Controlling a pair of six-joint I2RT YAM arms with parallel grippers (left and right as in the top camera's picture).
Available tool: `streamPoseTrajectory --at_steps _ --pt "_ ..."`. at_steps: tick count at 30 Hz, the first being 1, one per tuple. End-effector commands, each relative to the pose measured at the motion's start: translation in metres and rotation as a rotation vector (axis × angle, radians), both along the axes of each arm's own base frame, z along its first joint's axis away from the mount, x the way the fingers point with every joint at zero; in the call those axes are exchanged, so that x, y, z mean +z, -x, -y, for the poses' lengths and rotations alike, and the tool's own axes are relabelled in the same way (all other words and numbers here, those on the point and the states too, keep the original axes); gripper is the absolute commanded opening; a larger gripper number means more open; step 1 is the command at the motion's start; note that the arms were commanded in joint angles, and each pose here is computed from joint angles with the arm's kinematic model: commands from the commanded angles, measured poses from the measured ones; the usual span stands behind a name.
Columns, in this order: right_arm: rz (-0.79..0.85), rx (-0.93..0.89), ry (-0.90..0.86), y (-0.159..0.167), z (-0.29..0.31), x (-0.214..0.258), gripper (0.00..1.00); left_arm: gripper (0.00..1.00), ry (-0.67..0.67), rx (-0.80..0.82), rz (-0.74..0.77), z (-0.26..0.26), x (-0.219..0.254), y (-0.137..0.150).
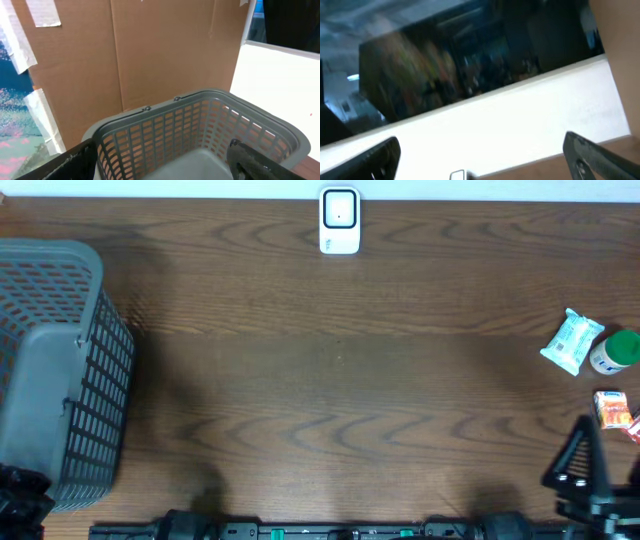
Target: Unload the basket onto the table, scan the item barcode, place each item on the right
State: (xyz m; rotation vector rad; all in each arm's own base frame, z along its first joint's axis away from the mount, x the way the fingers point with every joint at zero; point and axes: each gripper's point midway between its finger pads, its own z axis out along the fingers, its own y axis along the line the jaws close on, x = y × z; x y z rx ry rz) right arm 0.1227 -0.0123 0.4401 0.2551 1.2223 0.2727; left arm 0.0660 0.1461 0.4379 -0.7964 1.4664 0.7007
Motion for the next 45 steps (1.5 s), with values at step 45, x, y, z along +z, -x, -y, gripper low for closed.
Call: streamPoseTrajectory --at_steps 45 --pt "-0.399 -0.136 0.125 -0.121 0.015 -0.279 0.99 0.83 0.003 0.013 0.011 -0.001 0.001 0.003"
